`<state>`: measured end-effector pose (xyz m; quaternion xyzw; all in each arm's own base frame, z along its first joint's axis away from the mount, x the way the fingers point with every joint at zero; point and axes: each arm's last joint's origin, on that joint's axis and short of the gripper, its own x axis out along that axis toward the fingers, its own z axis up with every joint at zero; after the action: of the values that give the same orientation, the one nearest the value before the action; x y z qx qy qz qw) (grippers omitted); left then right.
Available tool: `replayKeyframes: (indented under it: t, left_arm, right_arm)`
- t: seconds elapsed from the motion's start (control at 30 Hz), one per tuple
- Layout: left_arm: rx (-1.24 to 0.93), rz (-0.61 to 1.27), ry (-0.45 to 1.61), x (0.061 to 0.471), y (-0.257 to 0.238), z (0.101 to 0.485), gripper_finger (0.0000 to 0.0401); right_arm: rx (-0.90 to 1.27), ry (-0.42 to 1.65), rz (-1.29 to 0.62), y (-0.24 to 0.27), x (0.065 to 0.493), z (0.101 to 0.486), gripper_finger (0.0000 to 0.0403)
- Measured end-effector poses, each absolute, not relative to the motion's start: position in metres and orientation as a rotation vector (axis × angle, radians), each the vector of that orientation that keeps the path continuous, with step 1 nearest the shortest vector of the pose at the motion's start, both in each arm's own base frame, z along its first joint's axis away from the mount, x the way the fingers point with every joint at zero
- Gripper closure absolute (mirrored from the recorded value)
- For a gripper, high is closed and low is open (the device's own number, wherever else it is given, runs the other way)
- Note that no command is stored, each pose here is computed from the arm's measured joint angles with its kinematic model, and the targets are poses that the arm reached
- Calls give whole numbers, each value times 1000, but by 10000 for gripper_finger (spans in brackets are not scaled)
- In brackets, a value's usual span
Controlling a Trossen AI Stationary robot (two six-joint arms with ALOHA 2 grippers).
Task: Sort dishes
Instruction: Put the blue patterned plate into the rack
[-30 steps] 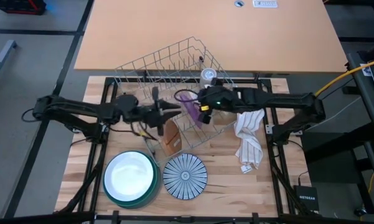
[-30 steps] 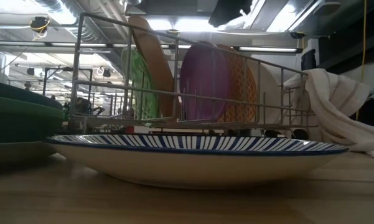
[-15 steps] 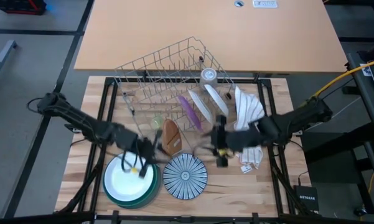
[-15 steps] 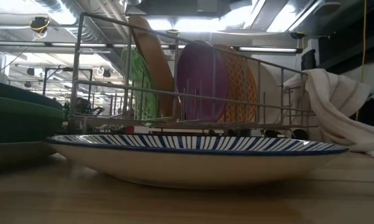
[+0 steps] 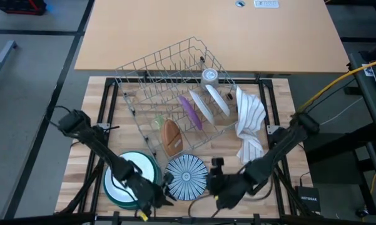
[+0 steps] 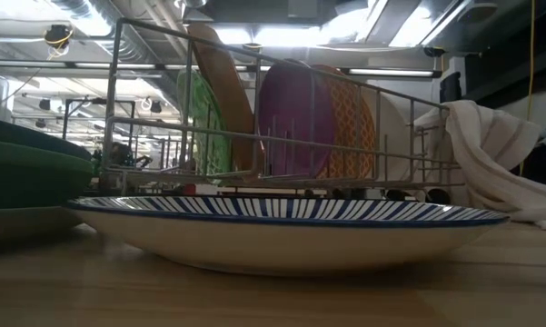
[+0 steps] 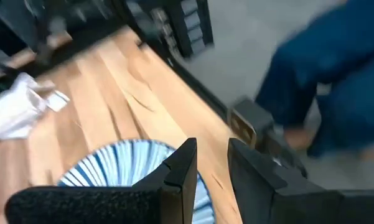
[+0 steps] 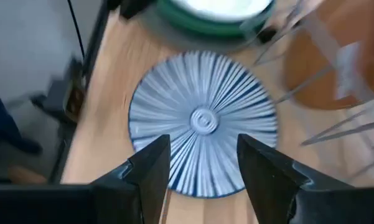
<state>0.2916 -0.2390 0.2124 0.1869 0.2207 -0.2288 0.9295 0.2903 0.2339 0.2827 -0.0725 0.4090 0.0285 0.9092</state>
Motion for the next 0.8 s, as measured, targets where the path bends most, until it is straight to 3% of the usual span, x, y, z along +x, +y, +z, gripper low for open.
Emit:
replayKeyframes:
  t: [0.33,0.8]
  left_arm:
    - [386,-382,643,300,-254,202,320]
    - [377,-309,661,301,-250,200,320]
  right_arm:
    - [-449,1039,121,272,303,186,212]
    - [-669,1090,86,274,311,138,212]
